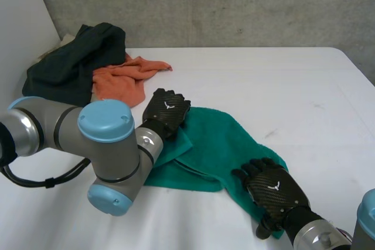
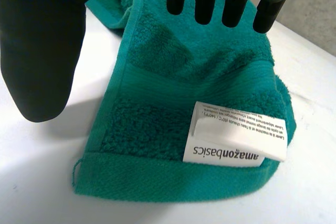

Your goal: Fold the laundry.

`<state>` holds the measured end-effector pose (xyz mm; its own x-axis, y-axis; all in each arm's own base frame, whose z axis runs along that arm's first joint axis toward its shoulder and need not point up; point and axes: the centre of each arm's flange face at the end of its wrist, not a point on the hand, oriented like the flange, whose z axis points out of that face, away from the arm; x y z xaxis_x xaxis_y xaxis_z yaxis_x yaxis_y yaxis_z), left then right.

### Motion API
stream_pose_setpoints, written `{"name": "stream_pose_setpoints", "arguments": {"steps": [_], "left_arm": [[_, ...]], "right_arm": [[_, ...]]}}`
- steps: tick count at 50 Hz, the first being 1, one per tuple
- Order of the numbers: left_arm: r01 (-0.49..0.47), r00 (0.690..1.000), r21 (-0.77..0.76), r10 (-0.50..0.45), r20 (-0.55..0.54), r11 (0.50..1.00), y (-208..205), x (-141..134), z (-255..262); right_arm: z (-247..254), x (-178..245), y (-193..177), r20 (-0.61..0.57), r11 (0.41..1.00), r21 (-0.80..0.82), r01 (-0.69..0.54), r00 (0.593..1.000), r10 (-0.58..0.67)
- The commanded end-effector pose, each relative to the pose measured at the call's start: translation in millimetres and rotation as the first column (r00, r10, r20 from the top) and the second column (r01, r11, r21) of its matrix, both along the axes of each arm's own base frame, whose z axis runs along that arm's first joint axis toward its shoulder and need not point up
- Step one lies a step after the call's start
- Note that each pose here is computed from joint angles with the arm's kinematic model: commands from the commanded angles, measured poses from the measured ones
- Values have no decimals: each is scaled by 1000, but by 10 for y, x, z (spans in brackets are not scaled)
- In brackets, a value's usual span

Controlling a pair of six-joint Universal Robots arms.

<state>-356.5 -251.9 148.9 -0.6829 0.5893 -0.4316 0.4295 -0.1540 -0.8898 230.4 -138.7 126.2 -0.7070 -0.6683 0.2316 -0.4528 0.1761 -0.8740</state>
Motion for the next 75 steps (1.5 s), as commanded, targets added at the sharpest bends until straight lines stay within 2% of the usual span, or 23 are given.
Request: {"name": "stream_pose_setpoints", "arguments": {"steps": [1,14,30,38,42,47,53,56,64,70,75], "left_arm": [[3,1000,-4,-3,-7,1000,41,-3,36],[-11,1000,-12,11,-15,1000,51,45,116],[-22,1000,-10,22,-17,1000,92,137,197],[-30,999,-9,30,-19,1000,136,207,248],[-39,999,-11,39,-23,999,164,283,310],[-61,997,-32,60,-42,998,199,427,475],[-101,993,-59,97,-71,993,263,632,685],[-93,993,-50,89,-78,994,324,656,694],[29,996,35,-26,-82,999,604,540,488],[51,999,128,-50,-5,990,634,435,41],[76,997,99,-75,-19,992,587,293,-29]], "right_arm": [[4,22,-21,10,999,-44,-9,1000,10],[-133,37,-150,-66,993,-115,-28,998,20],[-72,93,-296,-45,982,-189,-19,999,11],[-95,68,-623,-100,961,-276,15,994,-44],[29,-4,-810,-134,942,-335,35,987,-85],[538,-101,-882,-146,907,-418,54,981,-125],[823,-219,-813,-280,965,-261,14,956,-90],[893,-255,-804,-305,975,-220,4,950,-73],[940,-293,-943,-276,967,-254,15,957,-88],[842,-281,-1009,-267,966,-258,22,959,-93],[773,-274,-1005,-265,970,-244,24,960,-90]]}}
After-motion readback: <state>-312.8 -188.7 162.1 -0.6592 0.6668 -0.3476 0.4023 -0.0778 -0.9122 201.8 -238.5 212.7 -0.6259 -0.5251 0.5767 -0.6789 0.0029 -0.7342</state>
